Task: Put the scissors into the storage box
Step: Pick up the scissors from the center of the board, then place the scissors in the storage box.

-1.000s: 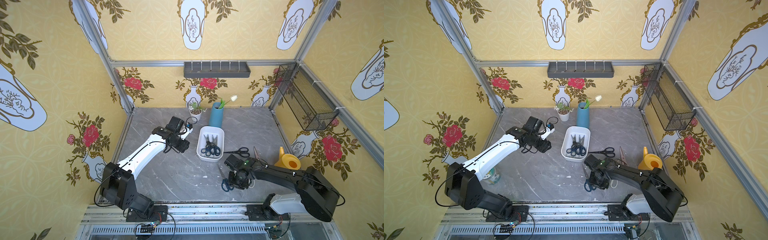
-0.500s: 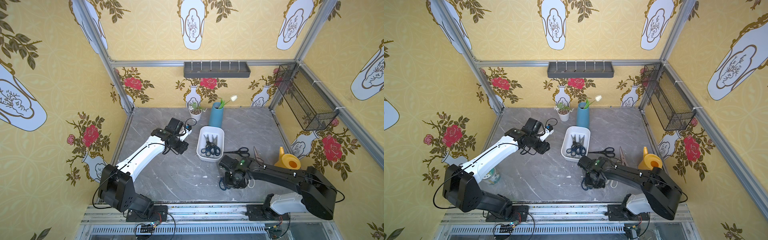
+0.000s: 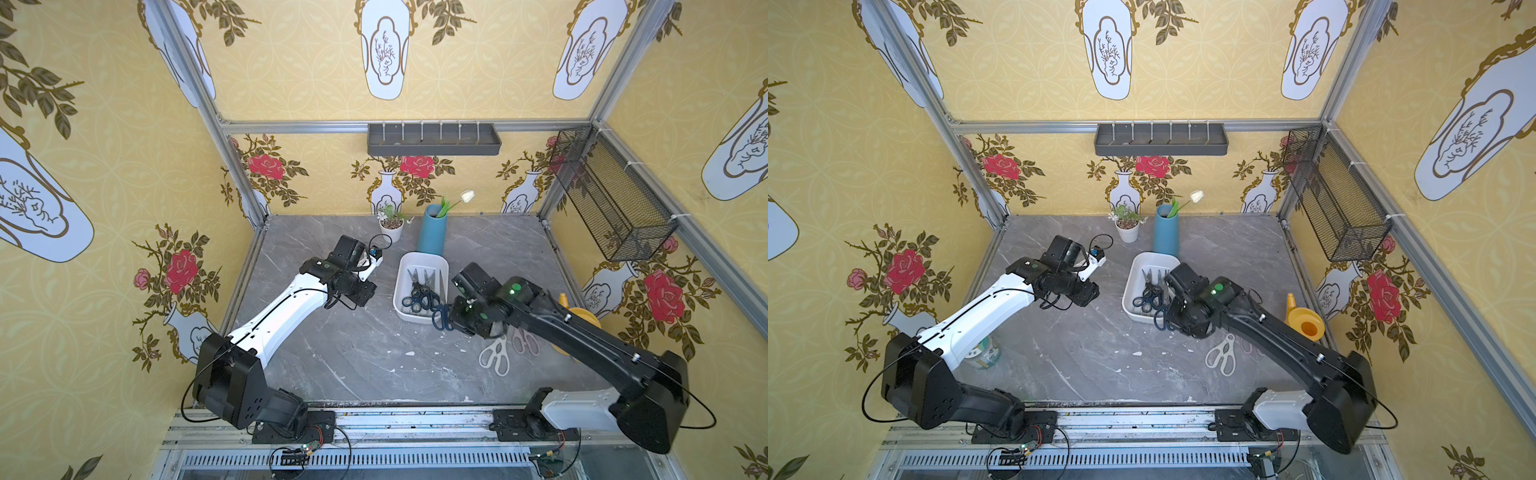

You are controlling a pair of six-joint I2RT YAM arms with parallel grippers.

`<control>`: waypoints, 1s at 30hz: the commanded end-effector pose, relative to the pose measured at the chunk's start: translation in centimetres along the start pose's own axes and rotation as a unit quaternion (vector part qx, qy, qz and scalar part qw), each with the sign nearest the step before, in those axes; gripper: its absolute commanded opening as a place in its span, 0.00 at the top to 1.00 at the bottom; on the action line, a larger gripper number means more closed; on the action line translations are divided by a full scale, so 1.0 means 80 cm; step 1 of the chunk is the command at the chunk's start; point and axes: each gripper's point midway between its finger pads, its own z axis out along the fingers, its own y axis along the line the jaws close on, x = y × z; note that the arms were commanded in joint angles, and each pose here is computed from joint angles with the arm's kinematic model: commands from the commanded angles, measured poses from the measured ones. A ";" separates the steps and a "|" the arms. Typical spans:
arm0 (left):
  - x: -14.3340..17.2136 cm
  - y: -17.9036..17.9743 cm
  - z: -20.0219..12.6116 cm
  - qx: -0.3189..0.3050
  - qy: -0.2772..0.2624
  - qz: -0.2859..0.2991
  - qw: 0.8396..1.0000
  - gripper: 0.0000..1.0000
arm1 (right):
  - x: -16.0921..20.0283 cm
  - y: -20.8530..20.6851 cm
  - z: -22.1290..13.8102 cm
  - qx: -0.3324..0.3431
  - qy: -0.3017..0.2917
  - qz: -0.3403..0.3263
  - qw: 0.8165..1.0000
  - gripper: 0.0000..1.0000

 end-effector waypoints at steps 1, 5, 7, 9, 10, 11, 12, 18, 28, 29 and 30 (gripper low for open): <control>-0.004 0.000 -0.002 0.001 -0.009 -0.001 1.000 0.40 | -0.042 0.024 0.027 -0.013 0.001 -0.019 1.000 1.00; -0.007 0.000 -0.009 0.000 -0.016 0.000 1.000 0.40 | -0.073 0.046 0.068 0.011 0.021 -0.045 0.999 1.00; -0.008 0.000 -0.012 -0.001 -0.021 -0.002 1.000 0.40 | -0.079 0.059 0.089 0.010 0.036 -0.057 0.998 1.00; -0.011 0.000 -0.015 0.000 -0.026 -0.003 1.000 0.40 | -0.082 0.070 0.106 0.009 0.050 -0.059 0.997 1.00; -0.012 0.000 -0.016 0.000 -0.027 -0.005 1.000 0.40 | -0.081 0.075 0.114 0.010 0.056 -0.060 0.997 1.00; -0.014 0.000 -0.018 0.000 -0.030 -0.005 1.000 0.40 | -0.082 0.077 0.120 0.012 0.059 -0.059 0.996 1.00; -0.015 0.000 -0.021 -0.001 -0.033 -0.006 0.999 0.40 | -0.082 0.078 0.127 0.017 0.064 -0.057 0.996 1.00; -0.015 0.002 -0.025 -0.003 -0.038 -0.007 0.999 0.39 | -0.072 0.096 0.157 0.024 0.085 -0.062 0.994 0.94; -0.010 0.000 -0.022 0.001 -0.036 -0.008 0.999 0.39 | -0.093 0.107 0.079 0.001 0.020 -0.064 0.998 0.54; -0.010 -0.001 -0.022 0.001 -0.036 -0.006 0.999 0.39 | -0.097 0.102 0.066 0.001 0.004 -0.059 0.998 0.53; -0.009 -0.001 -0.021 0.002 -0.035 -0.007 0.999 0.39 | -0.103 0.090 0.052 0.004 -0.014 -0.044 0.999 0.52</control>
